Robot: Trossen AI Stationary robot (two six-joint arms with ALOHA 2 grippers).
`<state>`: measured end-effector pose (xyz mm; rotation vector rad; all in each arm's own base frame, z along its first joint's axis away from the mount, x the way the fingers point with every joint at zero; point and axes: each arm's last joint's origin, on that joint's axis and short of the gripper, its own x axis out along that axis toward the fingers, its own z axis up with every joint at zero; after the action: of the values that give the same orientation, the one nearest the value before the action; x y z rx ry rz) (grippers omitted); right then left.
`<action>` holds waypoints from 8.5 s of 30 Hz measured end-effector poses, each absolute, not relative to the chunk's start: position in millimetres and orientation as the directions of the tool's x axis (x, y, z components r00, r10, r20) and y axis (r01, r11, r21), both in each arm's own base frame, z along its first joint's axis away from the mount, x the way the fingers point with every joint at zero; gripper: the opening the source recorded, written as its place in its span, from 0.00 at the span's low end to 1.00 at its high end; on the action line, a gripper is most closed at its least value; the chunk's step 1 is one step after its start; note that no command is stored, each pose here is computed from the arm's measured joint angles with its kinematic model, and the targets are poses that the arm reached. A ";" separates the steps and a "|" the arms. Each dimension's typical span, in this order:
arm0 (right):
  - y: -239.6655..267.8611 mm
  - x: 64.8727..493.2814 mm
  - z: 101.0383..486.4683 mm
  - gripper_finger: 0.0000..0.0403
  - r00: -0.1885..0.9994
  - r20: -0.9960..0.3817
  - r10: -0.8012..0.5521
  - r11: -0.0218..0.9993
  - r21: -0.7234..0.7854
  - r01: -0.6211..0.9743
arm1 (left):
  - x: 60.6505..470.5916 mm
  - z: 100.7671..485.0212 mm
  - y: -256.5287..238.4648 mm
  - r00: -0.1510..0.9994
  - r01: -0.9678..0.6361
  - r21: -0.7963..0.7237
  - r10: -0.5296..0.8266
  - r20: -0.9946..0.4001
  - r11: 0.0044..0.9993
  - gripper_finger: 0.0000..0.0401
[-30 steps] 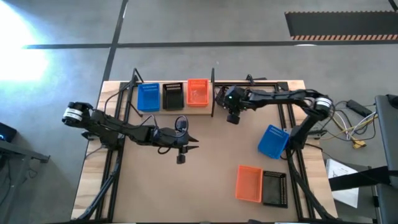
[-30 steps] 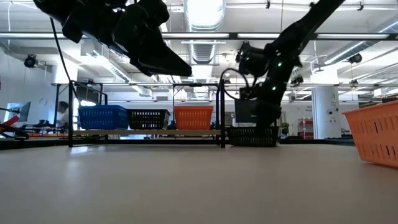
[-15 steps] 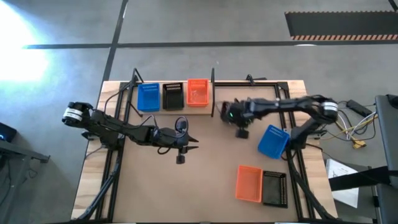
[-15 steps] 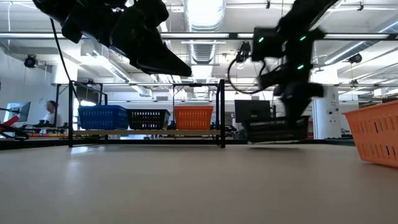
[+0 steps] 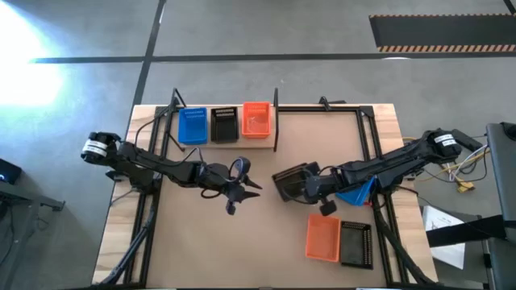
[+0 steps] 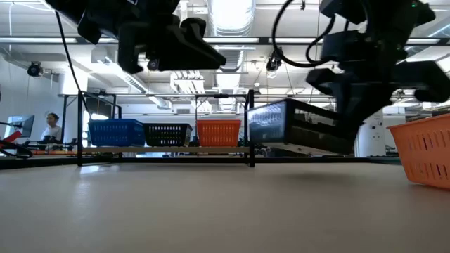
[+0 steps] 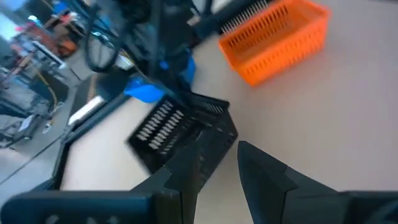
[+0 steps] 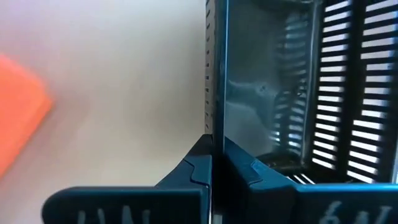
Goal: Stack baskets on shelf by color
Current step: Stack the top black basket on top of the other black basket on the shelf, then stack the orange basket on top of the other orange baskets on the shelf
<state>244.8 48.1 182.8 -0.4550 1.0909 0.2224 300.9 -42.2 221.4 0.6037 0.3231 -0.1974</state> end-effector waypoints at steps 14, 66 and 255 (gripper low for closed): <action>50.5 292.7 150.6 0.02 0.481 -0.874 -0.068 0.791 -0.341 -0.508 | 312.3 191.4 -33.5 0.855 0.421 0.486 -0.157 -0.494 0.766 0.37; 87.1 331.4 173.0 0.25 0.720 -0.694 -0.010 0.929 -0.272 -0.250 | 286.3 215.5 -30.9 0.660 0.191 0.384 0.172 -0.732 0.903 0.00; -67.9 368.5 366.1 0.02 0.717 -0.653 -0.243 0.944 -0.331 0.019 | 193.5 184.4 5.4 0.907 -0.191 -0.029 0.165 -0.386 0.981 0.63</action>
<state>368.5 -67.9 366.1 -0.3127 0.7597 -0.1477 193.5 5.4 184.4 -0.0662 0.3928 0.1840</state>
